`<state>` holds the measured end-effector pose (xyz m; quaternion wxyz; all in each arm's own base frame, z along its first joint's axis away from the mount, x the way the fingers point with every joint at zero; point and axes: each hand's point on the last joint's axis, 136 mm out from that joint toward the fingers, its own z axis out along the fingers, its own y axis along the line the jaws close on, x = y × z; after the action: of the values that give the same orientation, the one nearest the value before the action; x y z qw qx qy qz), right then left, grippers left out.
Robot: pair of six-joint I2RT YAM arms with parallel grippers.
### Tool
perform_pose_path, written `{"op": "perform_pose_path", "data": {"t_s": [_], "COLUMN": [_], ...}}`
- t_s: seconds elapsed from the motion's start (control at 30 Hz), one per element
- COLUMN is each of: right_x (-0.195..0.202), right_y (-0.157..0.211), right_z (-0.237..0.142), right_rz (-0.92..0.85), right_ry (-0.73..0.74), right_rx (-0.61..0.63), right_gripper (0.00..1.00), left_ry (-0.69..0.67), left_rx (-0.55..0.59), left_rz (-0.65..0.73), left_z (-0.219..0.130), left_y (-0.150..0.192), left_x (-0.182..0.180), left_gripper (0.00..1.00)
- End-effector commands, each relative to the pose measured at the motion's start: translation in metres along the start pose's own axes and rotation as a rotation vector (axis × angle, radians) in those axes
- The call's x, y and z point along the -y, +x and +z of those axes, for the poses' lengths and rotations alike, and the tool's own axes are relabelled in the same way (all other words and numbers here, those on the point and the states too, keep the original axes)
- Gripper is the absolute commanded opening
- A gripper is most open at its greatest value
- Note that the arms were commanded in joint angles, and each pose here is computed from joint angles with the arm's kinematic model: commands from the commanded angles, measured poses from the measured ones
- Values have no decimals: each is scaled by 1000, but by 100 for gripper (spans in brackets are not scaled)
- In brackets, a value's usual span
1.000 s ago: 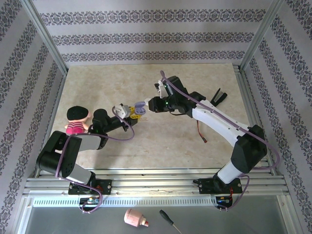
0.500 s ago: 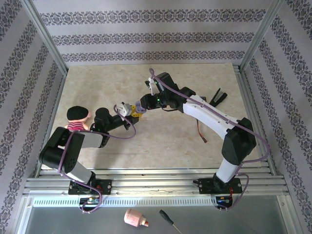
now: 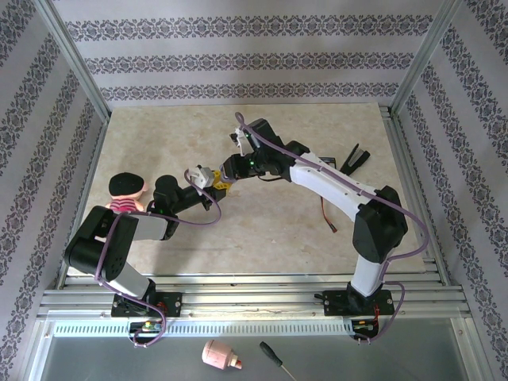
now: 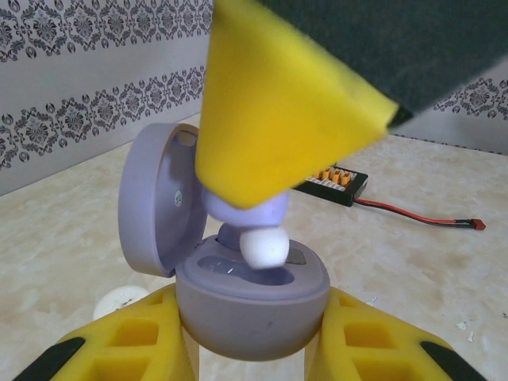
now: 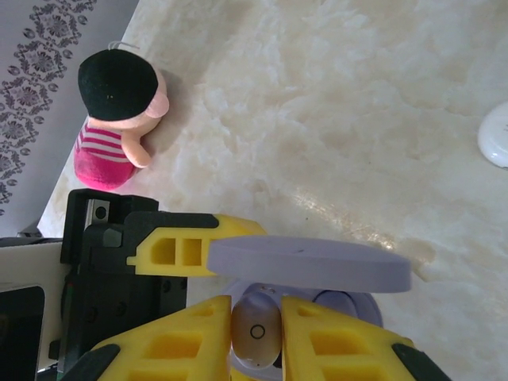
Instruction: Insert wireless bluetooth earbuds into charging case
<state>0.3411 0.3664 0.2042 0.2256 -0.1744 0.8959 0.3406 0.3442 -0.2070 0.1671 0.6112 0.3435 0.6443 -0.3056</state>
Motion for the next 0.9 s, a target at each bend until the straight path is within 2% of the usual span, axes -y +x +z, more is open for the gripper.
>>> {"op": "perform_pose_path", "data": {"t_s": [0.0,0.33,0.6,0.77,0.87], "right_x": [-11,-14,-16,-11,5], "right_y": [-1,3,-7,-20,-29], "right_z": [5,8,-24,-51,-49], "right_rz": [-25,-19,-57,-76,-51], "right_ry": [-31,-37,-6,13,54], "right_rx": [-8,-20,64,153,164], "right_gripper": [21,22,54,61,64], "left_ry": [9,-7,-18,-12,-8], "left_rx": [61,67,65,73,75], "left_rz": [24,23,21,29,18], "left_z": [6,5,4,3,3], "left_y": [-18,-21,-18,-19,-19], "left_x": [-1,-2,-4,-2,-1], "left_gripper": [19,17,17,17,17]}}
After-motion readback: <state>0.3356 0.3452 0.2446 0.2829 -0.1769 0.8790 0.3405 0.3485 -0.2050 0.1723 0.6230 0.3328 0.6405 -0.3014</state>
